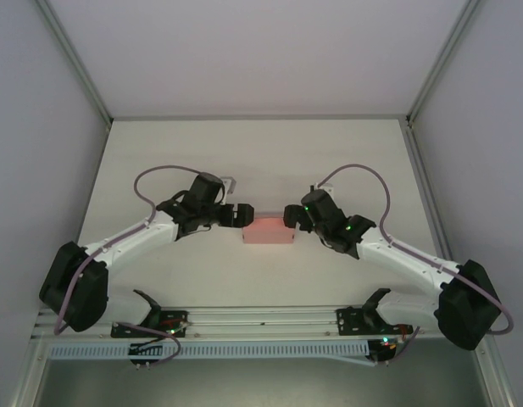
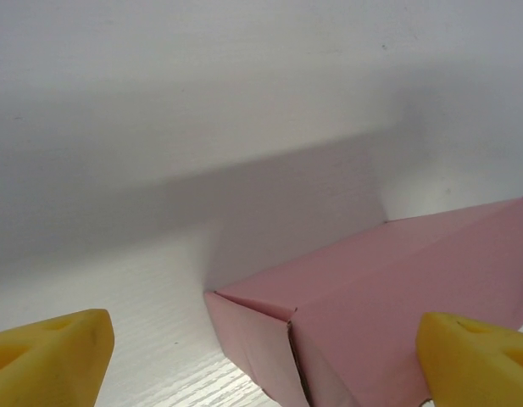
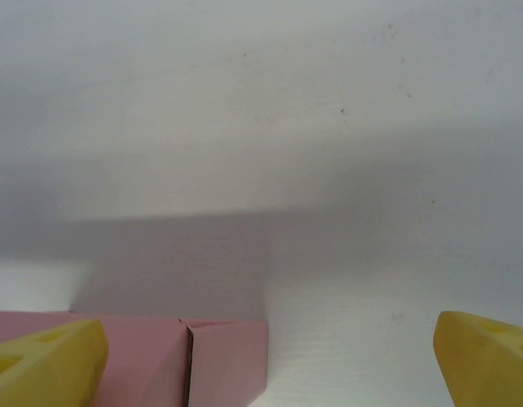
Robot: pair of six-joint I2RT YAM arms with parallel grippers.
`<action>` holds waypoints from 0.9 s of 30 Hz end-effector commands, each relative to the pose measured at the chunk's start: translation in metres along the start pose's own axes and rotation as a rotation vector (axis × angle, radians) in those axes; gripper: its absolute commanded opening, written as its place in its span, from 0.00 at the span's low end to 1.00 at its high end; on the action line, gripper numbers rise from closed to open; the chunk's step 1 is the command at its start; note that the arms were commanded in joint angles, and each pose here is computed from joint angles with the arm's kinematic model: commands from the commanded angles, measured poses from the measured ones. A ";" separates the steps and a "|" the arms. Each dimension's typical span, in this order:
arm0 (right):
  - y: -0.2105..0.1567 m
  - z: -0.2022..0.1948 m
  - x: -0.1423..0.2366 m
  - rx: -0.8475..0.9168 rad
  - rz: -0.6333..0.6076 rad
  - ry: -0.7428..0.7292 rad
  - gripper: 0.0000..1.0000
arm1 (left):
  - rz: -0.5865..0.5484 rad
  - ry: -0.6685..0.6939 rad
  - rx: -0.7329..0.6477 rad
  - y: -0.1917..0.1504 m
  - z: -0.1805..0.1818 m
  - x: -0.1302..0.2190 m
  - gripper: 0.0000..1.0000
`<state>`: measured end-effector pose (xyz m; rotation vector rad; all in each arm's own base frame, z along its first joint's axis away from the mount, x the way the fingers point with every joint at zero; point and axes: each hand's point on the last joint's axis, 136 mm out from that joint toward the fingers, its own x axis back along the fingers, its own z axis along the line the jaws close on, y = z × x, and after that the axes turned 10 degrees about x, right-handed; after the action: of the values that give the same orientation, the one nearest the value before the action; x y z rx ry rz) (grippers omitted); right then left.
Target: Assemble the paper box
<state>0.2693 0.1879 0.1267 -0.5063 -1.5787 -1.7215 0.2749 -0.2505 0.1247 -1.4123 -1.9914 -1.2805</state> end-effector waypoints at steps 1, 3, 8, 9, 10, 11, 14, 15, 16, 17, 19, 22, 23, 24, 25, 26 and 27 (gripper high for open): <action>-0.015 -0.006 -0.006 -0.028 0.036 -0.005 0.98 | 0.041 -0.003 0.015 -0.012 0.007 -0.008 0.88; -0.023 -0.009 -0.009 -0.037 0.051 -0.014 0.97 | 0.047 -0.001 0.016 -0.016 0.010 -0.010 0.85; -0.040 -0.012 -0.014 -0.052 0.082 -0.002 0.93 | 0.081 -0.010 0.030 -0.032 0.018 -0.013 0.76; -0.044 -0.013 -0.015 -0.059 0.089 0.000 0.90 | 0.084 -0.010 0.033 -0.034 0.020 -0.013 0.72; -0.046 -0.012 -0.015 -0.062 0.092 0.010 0.89 | 0.087 -0.010 0.036 -0.036 0.021 -0.013 0.71; -0.049 -0.013 -0.016 -0.067 0.097 0.015 0.87 | 0.088 -0.009 0.044 -0.038 0.023 -0.014 0.70; -0.062 -0.018 -0.018 -0.084 0.110 0.012 0.80 | 0.090 -0.025 0.058 -0.042 0.025 -0.016 0.62; -0.067 -0.019 -0.020 -0.090 0.114 0.012 0.78 | 0.089 -0.031 0.061 -0.042 0.025 -0.016 0.60; -0.070 -0.020 -0.021 -0.095 0.115 0.018 0.75 | 0.089 -0.033 0.068 -0.044 0.027 -0.018 0.55; -0.074 -0.020 -0.022 -0.098 0.114 0.027 0.73 | 0.092 -0.039 0.069 -0.046 0.027 -0.019 0.48; -0.080 -0.021 -0.026 -0.108 0.104 0.046 0.70 | 0.095 -0.053 0.089 -0.050 0.030 -0.022 0.39; -0.088 -0.017 -0.033 -0.087 0.065 0.112 0.61 | 0.111 -0.102 0.103 -0.057 0.028 -0.026 0.33; -0.091 -0.018 -0.035 -0.085 0.052 0.123 0.57 | 0.115 -0.109 0.105 -0.060 0.029 -0.026 0.31; -0.092 -0.019 -0.036 -0.085 0.035 0.132 0.51 | 0.116 -0.118 0.111 -0.062 0.029 -0.027 0.25; -0.093 -0.017 -0.037 -0.070 0.020 0.150 0.45 | 0.119 -0.127 0.113 -0.065 0.030 -0.027 0.20; -0.092 -0.016 -0.036 -0.056 0.006 0.163 0.41 | 0.120 -0.128 0.117 -0.066 0.031 -0.028 0.16; -0.093 -0.016 -0.036 -0.045 -0.004 0.172 0.37 | 0.123 -0.130 0.119 -0.069 0.033 -0.028 0.13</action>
<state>0.2546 0.2125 0.1026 -0.1599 -1.3208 -1.9423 0.2584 -0.2663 0.1082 -1.5991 -2.1803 -1.0832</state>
